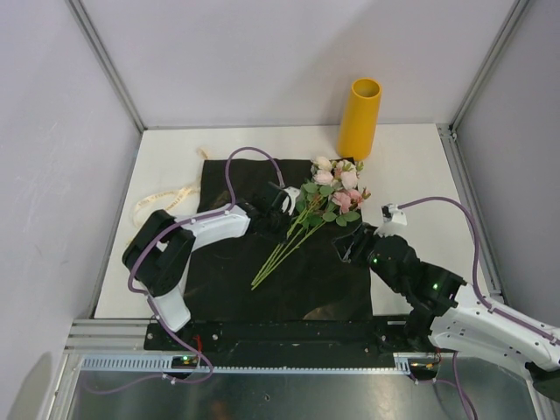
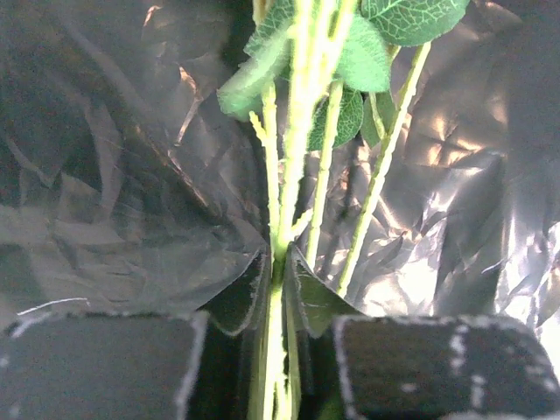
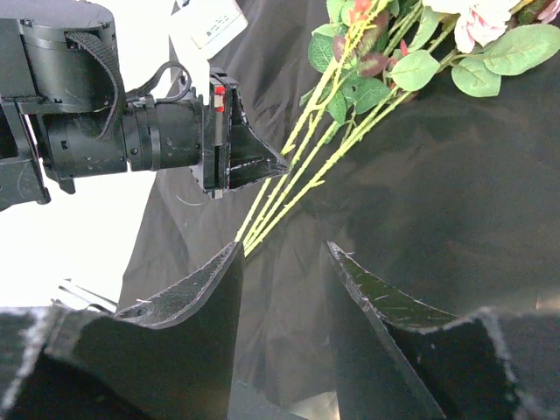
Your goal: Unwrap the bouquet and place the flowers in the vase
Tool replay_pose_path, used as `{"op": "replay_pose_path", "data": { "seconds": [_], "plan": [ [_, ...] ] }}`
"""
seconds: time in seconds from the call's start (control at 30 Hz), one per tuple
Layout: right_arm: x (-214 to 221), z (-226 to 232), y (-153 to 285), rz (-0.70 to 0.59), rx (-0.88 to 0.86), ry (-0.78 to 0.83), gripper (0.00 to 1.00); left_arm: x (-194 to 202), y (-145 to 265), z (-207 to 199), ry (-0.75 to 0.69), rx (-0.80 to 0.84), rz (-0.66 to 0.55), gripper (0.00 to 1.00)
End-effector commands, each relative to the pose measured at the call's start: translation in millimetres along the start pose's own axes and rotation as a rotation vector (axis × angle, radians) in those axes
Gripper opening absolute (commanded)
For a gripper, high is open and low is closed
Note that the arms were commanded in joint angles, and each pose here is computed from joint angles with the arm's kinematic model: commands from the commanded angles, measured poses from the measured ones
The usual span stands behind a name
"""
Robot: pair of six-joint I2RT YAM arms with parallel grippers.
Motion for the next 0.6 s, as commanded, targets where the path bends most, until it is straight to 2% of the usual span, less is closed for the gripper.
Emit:
{"op": "replay_pose_path", "data": {
  "seconds": [0.0,0.1,0.57],
  "plan": [
    [0,5,-1,-0.025,-0.012,-0.029,0.45,-18,13,-3,-0.025,0.007,-0.086,0.08],
    [1,6,-3,-0.023,-0.012,-0.03,0.45,-25,27,-4,-0.01,-0.01,-0.135,0.01],
    [-14,29,-12,-0.078,-0.104,-0.086,0.49,-35,131,-14,-0.009,-0.042,-0.452,0.0]
  ]
}}
Point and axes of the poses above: each gripper's point midway between its finger pads, its own y axis back along the fingers, its own z axis along the line the jaws close on, x = y × z, the point moved 10 cm from there along y, back along the fingers, and after that the axes turned 14 degrees about -y, right-handed, at the moved point
